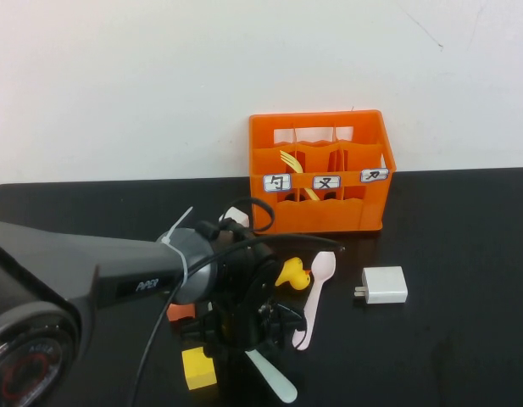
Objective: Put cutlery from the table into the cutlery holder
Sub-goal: Pick up the knife
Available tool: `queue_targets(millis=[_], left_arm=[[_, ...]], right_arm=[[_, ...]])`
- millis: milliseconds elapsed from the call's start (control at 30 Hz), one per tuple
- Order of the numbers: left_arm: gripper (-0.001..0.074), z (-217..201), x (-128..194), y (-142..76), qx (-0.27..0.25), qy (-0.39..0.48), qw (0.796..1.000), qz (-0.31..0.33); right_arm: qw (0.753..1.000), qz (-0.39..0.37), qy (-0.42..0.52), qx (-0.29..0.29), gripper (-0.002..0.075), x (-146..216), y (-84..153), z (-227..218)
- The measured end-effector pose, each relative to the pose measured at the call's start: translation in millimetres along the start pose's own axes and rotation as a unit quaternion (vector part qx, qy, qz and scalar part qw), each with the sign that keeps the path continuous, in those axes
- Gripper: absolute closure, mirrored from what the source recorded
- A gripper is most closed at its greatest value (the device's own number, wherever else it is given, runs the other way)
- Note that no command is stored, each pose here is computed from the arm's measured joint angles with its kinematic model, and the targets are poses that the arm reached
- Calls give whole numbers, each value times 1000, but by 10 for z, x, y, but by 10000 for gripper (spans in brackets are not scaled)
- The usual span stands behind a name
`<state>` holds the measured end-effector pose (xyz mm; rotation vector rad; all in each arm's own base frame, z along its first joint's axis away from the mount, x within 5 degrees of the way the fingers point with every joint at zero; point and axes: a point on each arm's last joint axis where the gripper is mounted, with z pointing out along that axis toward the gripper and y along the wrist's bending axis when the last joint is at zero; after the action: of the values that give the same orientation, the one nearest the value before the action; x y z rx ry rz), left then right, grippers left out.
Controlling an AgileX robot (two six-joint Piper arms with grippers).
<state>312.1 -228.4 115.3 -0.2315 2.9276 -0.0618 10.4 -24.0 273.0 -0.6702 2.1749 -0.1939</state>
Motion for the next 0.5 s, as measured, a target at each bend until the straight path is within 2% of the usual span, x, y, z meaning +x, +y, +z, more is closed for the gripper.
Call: queue_targets(millis=[300,400,500], left_arm=[[331,-13,112,-77,7,25,1000,6],[362,-14,119,-83,8,26,1000,10],[433,-14,120,-84,9,27,999,24]], right_arm=[[1000,-11,16,15,728,42,-4,67],[1000,-11,16,16,728,44,-4,69],[1000,-11,16,17,728,44,-6,69]])
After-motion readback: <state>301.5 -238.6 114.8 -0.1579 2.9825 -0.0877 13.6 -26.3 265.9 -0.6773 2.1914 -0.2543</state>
